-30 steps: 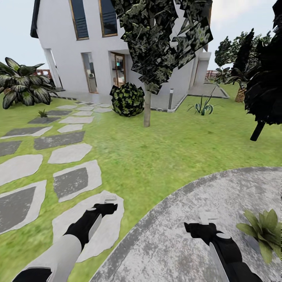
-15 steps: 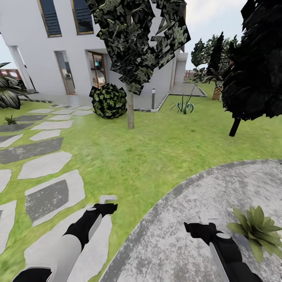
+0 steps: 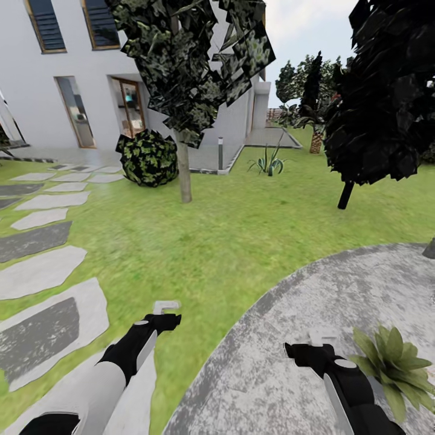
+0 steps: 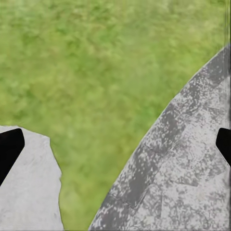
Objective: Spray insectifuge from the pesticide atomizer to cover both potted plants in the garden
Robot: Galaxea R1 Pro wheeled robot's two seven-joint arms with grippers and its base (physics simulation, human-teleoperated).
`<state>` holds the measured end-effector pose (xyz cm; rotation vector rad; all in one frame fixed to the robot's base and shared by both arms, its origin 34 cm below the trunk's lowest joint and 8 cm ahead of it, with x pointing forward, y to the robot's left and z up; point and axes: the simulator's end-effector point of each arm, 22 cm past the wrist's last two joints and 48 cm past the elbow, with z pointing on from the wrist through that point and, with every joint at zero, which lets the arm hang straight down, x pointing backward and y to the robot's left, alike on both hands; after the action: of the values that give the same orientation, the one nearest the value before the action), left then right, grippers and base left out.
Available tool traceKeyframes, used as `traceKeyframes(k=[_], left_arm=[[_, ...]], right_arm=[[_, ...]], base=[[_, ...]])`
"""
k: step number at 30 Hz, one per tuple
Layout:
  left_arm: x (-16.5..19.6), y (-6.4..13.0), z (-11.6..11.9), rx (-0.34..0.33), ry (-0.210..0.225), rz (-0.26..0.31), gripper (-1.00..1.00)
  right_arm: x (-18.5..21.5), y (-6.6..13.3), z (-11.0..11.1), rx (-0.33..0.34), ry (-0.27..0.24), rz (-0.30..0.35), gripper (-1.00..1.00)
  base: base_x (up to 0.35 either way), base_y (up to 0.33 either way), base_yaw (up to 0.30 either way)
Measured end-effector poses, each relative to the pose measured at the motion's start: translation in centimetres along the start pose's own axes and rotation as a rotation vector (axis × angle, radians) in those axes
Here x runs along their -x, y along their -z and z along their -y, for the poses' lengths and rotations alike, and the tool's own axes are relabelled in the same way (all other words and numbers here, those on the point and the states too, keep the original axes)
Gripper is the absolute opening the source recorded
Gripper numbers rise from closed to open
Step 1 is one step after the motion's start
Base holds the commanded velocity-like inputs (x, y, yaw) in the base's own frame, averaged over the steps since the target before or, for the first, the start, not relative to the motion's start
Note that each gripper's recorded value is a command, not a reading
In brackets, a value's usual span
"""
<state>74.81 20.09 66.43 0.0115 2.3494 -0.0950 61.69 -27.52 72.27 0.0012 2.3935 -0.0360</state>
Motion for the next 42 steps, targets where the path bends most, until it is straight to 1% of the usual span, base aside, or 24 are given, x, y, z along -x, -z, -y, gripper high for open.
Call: traceKeyframes(k=[2,6,27,36,42], left_arm=[[0.0,0.0,0.0,0.0,0.0,0.0,1.0],[0.0,-0.01,0.01,0.0,0.0,0.0,1.0],[-0.01,-0.02,0.0,0.0,0.0,0.0,1.0],[-0.01,-0.03,0.0,0.0,0.0,0.0,1.0],[-0.02,-0.05,-0.02,0.001,0.0,-0.001,1.0]], right_arm=[[0.01,0.01,0.55,-0.009,-0.01,0.0,1.0],[0.0,0.0,0.84,-0.014,-0.015,0.0,1.0],[0.01,-0.01,0.9,-0.015,-0.016,0.0,1.0],[-0.01,-0.02,0.9,-0.015,-0.016,0.0,1.0],[-0.02,-0.04,0.9,-0.015,-0.016,-0.001,1.0]], base=[[0.344,0.0,-0.265],[0.32,0.013,-0.268],[0.254,0.135,-0.269],[0.179,0.019,-0.269],[0.087,0.0,-0.269]])
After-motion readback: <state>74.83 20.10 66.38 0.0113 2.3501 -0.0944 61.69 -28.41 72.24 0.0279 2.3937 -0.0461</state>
